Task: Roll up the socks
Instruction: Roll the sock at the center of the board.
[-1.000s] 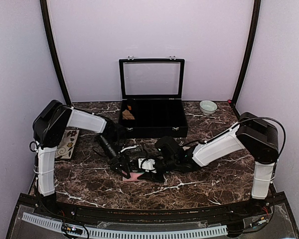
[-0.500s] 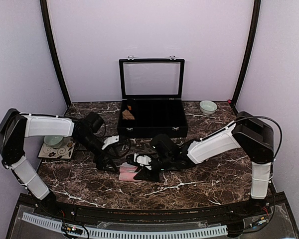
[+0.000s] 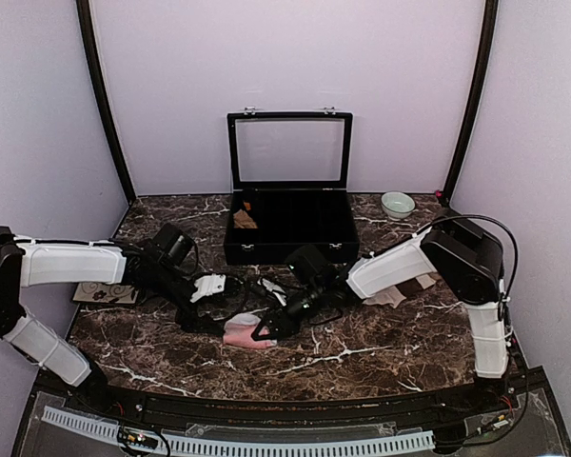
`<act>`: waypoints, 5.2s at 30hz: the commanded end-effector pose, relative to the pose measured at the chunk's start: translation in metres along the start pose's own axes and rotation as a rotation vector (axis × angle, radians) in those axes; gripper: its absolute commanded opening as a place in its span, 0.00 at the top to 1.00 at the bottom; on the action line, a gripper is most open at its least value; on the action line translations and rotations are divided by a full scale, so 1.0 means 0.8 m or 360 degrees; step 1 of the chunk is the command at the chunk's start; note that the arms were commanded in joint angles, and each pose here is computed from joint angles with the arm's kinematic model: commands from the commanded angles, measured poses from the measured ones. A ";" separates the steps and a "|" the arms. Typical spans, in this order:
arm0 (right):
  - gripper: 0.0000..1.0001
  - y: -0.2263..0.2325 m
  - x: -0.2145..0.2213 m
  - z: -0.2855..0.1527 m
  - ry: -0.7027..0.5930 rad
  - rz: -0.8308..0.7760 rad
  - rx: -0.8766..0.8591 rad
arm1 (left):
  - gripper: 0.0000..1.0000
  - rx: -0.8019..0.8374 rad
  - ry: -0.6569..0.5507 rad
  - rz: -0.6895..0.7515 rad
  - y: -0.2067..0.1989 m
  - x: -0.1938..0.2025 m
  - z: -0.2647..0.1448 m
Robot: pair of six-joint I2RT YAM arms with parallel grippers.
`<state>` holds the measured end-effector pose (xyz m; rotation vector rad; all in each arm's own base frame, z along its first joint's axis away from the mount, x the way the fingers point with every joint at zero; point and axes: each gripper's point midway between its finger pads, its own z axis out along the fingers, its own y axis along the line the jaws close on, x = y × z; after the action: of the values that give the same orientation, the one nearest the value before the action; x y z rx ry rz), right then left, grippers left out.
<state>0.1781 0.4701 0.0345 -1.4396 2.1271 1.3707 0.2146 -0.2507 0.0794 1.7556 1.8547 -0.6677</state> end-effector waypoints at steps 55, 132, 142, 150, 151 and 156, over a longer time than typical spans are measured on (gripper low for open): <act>0.65 -0.033 0.084 -0.043 -0.0028 0.0593 0.0274 | 1.00 0.0367 0.0485 0.0127 -0.051 0.041 0.109; 0.48 -0.013 0.003 -0.037 -0.0163 -0.1419 0.1020 | 1.00 0.0949 0.0721 -0.0453 -0.035 0.070 0.124; 0.56 -0.059 0.064 -0.033 0.0085 -0.1240 0.0966 | 0.98 0.0967 0.0719 -0.0439 -0.037 0.068 0.120; 0.64 -0.084 0.123 -0.024 0.0327 -0.1060 0.0918 | 0.70 0.0898 0.0712 -0.0394 -0.030 0.060 0.112; 0.65 -0.086 0.127 -0.023 0.0342 -0.1031 0.0911 | 0.68 0.0878 0.0703 -0.0387 -0.027 0.057 0.110; 0.65 -0.095 0.153 -0.018 0.0415 -0.0916 0.0893 | 0.61 0.0796 0.0659 -0.0340 -0.020 0.047 0.100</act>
<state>0.2001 0.4515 0.0340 -1.6254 1.3662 0.4758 0.2164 -0.3181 0.0285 1.9987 2.1367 -1.1981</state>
